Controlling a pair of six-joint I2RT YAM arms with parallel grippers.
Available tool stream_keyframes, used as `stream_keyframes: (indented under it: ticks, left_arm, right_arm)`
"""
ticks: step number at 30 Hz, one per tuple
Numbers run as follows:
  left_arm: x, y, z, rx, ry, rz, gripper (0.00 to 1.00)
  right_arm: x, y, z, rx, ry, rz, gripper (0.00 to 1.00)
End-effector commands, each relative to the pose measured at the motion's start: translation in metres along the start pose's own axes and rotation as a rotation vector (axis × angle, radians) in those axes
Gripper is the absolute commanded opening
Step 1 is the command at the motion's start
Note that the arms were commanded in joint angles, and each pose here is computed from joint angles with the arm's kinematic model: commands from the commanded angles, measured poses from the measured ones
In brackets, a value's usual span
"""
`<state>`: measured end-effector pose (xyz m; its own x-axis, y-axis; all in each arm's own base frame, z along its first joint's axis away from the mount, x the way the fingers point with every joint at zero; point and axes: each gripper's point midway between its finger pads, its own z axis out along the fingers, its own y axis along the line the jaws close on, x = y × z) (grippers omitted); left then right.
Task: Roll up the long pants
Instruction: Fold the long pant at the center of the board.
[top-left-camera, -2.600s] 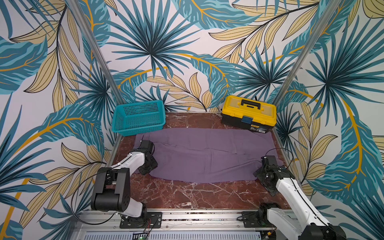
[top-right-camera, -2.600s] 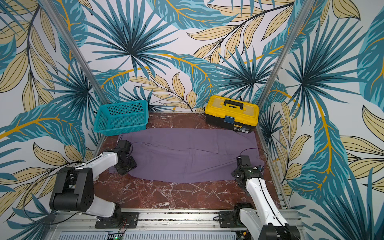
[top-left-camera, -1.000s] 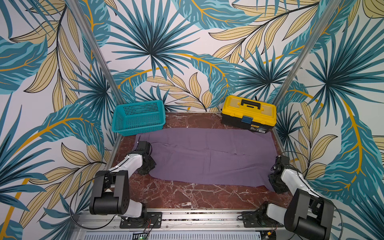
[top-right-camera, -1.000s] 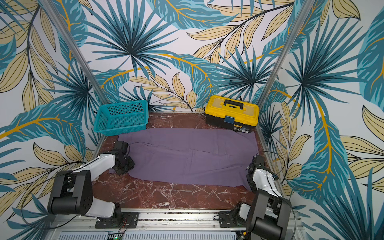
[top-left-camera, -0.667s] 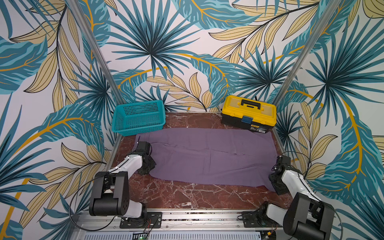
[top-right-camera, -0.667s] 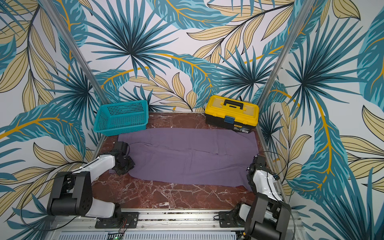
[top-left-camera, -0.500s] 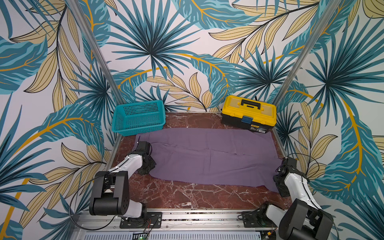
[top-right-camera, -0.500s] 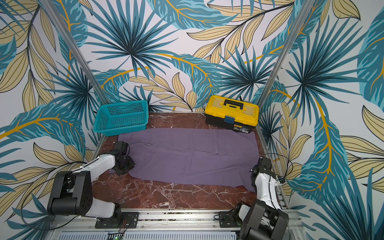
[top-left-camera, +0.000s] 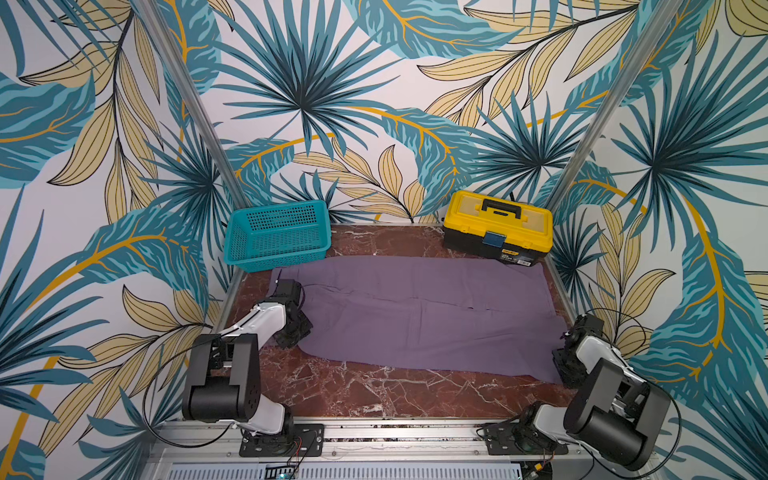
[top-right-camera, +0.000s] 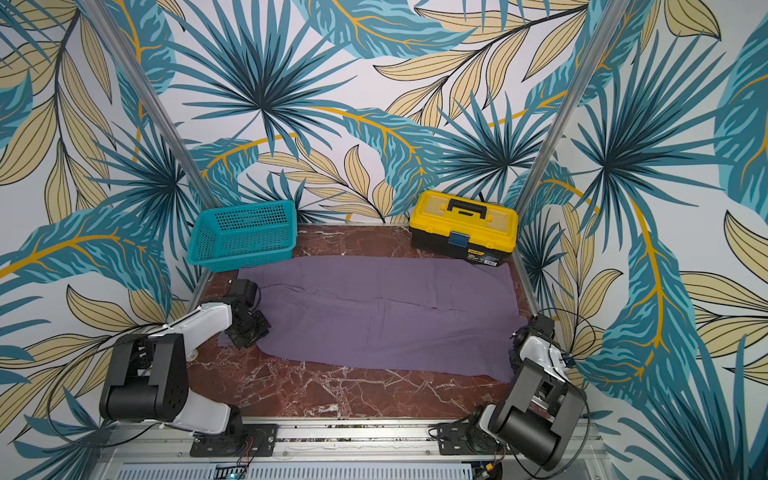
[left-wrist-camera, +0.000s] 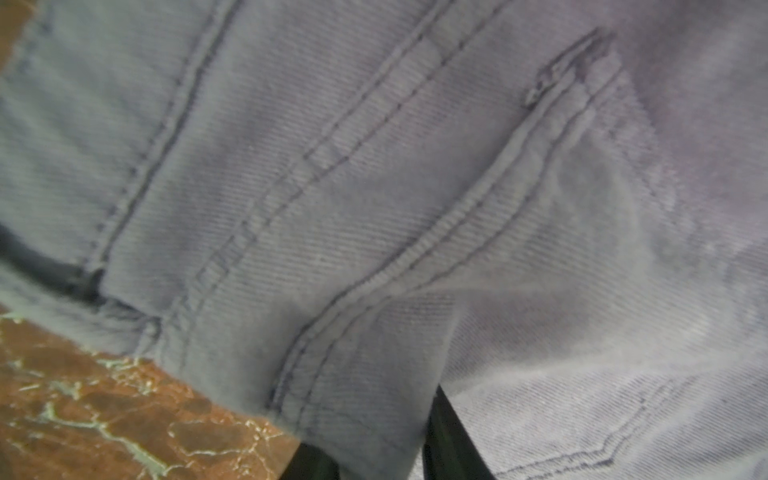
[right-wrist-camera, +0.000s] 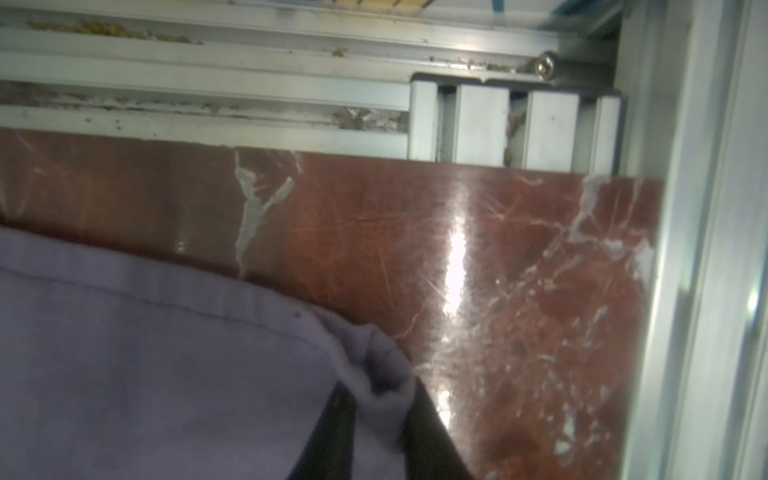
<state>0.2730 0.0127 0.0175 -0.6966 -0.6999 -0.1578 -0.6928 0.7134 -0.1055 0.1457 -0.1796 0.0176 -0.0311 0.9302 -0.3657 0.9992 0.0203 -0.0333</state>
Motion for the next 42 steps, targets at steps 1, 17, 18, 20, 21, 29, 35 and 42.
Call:
stream_keyframes:
  ticks: [1,17,18,20,21,29,35,42]
  left_arm:
    - [0.013,0.007,0.018,-0.019,0.061,-0.016,0.25]
    - [0.001,0.018,-0.145,0.144,-0.318,-0.021,0.0]
    - [-0.007,0.014,-0.156,0.155,-0.352,-0.025,0.0]
    - [-0.025,0.002,-0.169,0.161,-0.4,-0.01,0.0]
    - [-0.036,-0.006,-0.175,0.162,-0.421,0.003,0.0]
    - [-0.109,-0.091,-0.138,0.053,-0.328,0.215,0.0]
    - [-0.148,-0.111,-0.11,0.024,-0.329,0.235,0.0]
    - [-0.171,-0.126,-0.072,-0.02,-0.304,0.284,0.01]
  right_arm:
    - [0.009,0.002,0.002,-0.036,0.036,-0.004,0.08]
    - [-0.124,0.078,-0.17,-0.393,-0.277,0.035,0.0]
    - [-0.129,0.091,-0.17,-0.416,-0.275,0.02,0.0]
    - [-0.138,0.111,-0.163,-0.43,-0.261,0.015,0.0]
    - [-0.144,0.122,-0.159,-0.436,-0.258,0.027,0.0]
    - [-0.162,0.223,-0.139,-0.489,-0.239,-0.045,0.0]
    - [-0.149,0.286,-0.126,-0.561,-0.24,-0.098,0.0]
    - [-0.133,0.325,-0.104,-0.561,-0.251,-0.102,0.03]
